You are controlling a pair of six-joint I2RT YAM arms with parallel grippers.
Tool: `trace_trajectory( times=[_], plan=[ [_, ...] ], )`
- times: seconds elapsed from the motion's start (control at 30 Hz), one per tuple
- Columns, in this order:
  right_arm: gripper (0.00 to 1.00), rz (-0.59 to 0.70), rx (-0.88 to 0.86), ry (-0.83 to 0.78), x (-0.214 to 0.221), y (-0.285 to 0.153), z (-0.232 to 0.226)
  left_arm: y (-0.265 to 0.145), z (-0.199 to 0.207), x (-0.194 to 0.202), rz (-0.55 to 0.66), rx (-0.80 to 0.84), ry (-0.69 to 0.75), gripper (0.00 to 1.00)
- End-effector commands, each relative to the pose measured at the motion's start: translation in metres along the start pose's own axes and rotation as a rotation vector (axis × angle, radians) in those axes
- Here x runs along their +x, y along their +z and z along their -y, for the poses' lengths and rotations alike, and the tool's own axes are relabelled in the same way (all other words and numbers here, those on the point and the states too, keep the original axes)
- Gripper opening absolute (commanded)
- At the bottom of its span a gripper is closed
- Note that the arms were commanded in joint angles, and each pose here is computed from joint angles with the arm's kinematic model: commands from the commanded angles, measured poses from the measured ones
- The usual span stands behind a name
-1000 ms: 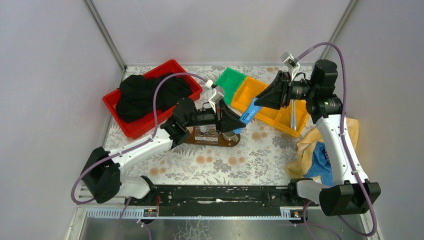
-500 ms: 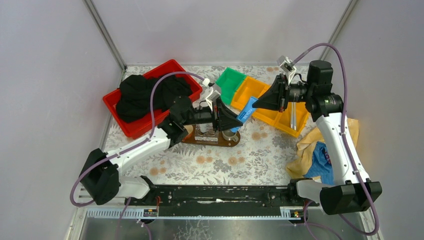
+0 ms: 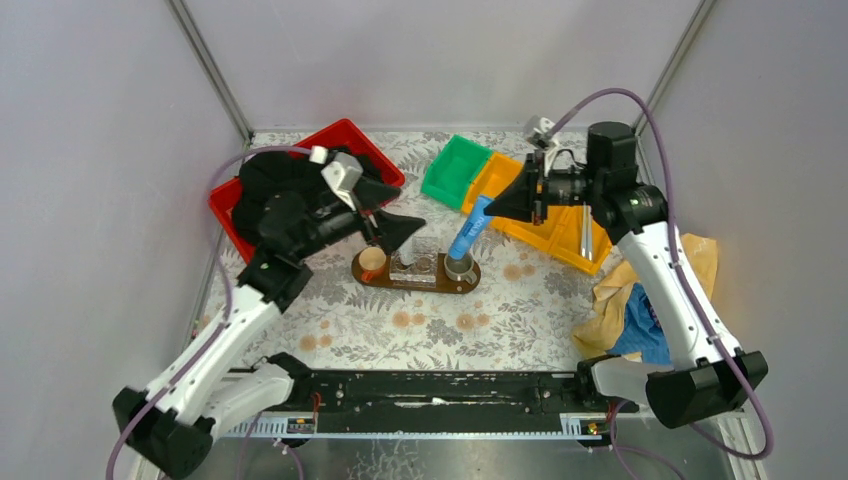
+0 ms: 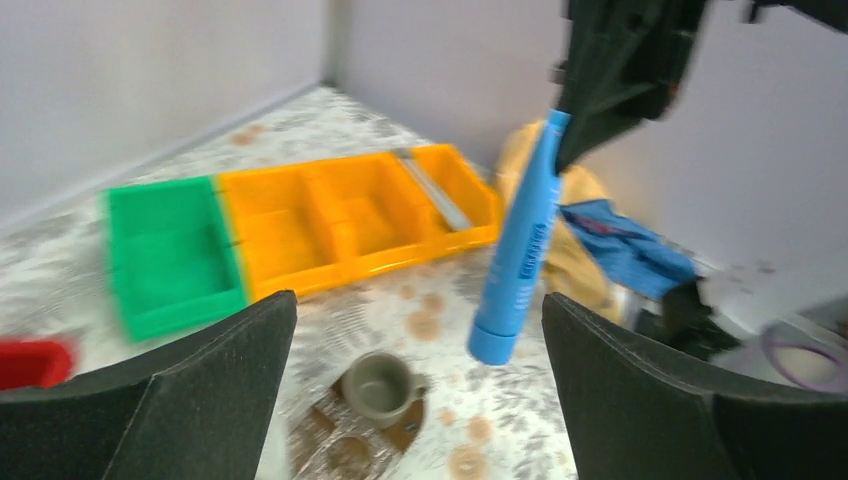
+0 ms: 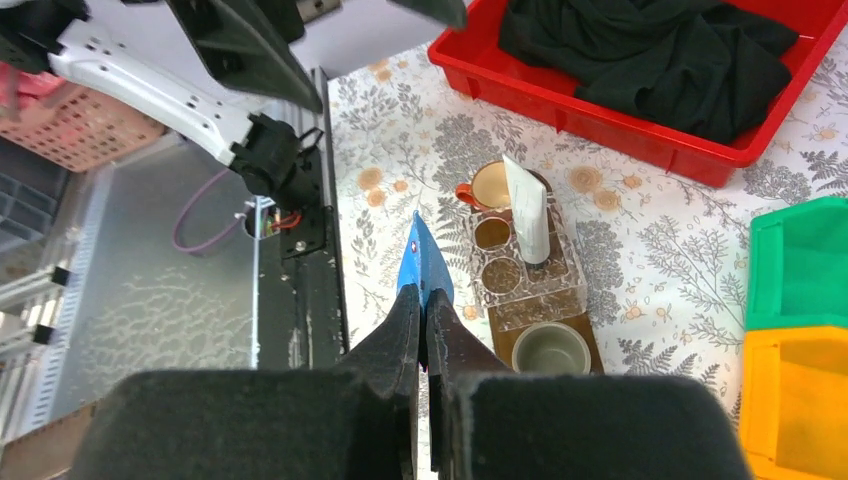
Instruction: Prepare toiletry sets of a toothbrush and toothpaste on the tray
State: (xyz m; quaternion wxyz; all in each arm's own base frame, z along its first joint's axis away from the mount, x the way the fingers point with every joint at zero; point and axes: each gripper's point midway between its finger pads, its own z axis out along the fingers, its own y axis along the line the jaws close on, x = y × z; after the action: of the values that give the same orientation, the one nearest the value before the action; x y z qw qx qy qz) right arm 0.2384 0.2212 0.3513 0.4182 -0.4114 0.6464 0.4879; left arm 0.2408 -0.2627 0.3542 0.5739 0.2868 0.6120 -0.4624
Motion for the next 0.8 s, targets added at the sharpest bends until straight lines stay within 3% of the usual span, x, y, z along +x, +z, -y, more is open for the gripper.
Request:
trace_trajectory(
  times=[0.0,0.13,0.23,0.53,0.77],
  plan=[
    [0.0,-0.03,0.088,-0.152,-0.008,0.021,0.013,-0.052,-0.056,0.02,-0.099,-0.37,0.15,1.0],
    [0.0,-0.056,0.137,-0.184,-0.002,0.048,0.031,-0.1,-0.087,0.028,-0.065,-0.642,0.224,1.0],
    [0.0,-0.077,0.16,-0.201,0.001,0.067,0.044,-0.124,-0.1,0.041,-0.034,-0.756,0.234,1.0],
    [0.0,-0.133,0.117,-0.189,0.017,0.114,0.058,-0.132,-0.112,0.053,-0.097,-0.815,0.263,1.0],
    [0.0,-0.147,0.121,-0.182,0.025,0.124,0.067,-0.134,-0.111,0.053,-0.093,-0.816,0.269,1.0]
  ],
)
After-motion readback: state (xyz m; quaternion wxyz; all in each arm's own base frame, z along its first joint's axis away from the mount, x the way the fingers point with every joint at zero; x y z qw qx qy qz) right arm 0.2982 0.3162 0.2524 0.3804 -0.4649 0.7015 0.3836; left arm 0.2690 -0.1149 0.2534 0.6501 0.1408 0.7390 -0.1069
